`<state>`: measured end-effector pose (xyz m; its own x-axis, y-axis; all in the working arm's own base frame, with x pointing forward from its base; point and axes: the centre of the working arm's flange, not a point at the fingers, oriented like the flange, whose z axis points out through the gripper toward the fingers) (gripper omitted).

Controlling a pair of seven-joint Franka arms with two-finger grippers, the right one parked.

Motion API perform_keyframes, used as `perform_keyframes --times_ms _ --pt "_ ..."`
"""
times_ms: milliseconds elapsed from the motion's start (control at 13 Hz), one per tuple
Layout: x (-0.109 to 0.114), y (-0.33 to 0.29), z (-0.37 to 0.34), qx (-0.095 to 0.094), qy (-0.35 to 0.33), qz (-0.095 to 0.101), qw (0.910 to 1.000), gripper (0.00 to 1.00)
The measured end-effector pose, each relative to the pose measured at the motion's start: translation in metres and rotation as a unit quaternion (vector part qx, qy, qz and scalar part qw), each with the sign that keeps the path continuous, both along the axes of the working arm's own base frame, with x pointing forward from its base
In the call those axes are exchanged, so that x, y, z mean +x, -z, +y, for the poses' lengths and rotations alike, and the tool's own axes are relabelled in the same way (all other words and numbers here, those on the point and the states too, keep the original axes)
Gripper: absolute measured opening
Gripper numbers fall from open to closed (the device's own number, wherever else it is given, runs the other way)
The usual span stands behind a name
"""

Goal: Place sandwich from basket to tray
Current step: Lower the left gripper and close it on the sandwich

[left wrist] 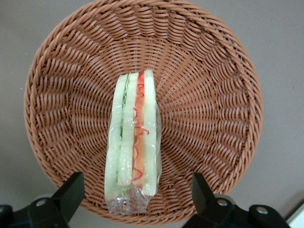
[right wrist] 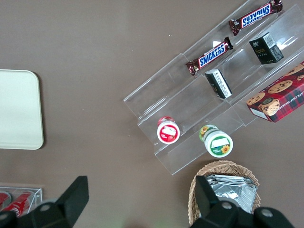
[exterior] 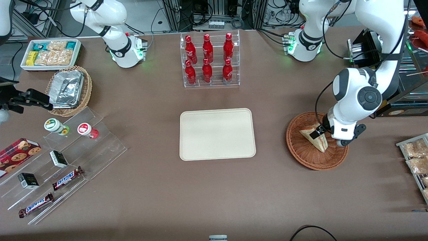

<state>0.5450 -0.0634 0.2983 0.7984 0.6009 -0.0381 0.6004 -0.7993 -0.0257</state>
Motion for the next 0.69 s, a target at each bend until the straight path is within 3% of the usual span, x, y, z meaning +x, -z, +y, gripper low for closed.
perform_keyframes --times_ms 385,692 --pt "-0.010 0.019 0.001 -0.002 -0.011 -0.014 0.9998 1.00" --pt "-0.016 0.038 0.001 -0.003 -0.012 -0.013 0.9998 1.00"
